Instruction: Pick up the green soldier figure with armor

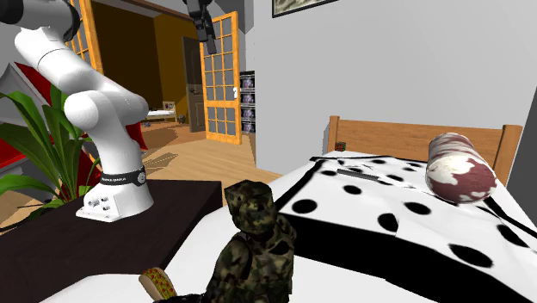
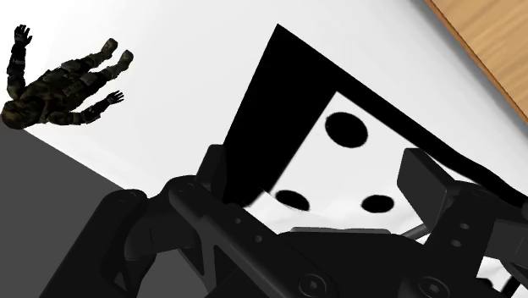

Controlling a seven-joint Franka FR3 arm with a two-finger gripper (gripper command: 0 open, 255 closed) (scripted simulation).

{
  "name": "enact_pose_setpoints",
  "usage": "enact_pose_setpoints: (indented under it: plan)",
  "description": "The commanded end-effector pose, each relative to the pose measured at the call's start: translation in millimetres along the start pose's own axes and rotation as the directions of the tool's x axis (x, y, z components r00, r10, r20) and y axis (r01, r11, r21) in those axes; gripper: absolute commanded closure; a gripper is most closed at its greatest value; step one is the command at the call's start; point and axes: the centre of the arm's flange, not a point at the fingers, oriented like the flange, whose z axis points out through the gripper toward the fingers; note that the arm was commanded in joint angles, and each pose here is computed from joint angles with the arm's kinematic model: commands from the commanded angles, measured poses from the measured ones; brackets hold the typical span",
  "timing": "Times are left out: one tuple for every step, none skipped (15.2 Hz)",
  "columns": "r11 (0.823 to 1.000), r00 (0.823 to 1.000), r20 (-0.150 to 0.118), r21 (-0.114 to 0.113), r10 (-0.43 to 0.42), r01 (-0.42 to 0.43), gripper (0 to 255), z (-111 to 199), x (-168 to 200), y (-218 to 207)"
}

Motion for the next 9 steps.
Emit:
enact_pose_setpoints:
  plan:
    - [1.000,1.000,0.000,0.000,0.000,0.000,0,0.0,0.0,0.0]
    - [1.000,1.000,0.003,0.001,0.001,-0.001,0,6.5,2.9,11.4]
    - [1.000,1.000,0.005,0.003,0.002,-0.002,0,13.0,5.8,22.8]
    - [1.000,1.000,0.008,0.004,0.003,-0.003,0,19.6,8.6,34.2]
    - [1.000,1.000,0.011,0.005,0.004,-0.004,0,26.1,11.4,45.6]
    - [1.000,1.000,0.014,0.006,0.005,-0.005,0,32.7,14.2,57.0]
    - [1.000,1.000,0.016,0.008,0.006,-0.006,0,39.3,17.0,68.4]
    - [1.000,1.000,0.019,0.009,0.007,-0.007,0,45.9,19.7,79.8]
    - [1.000,1.000,0.022,0.010,0.008,-0.008,0,52.6,22.4,91.2]
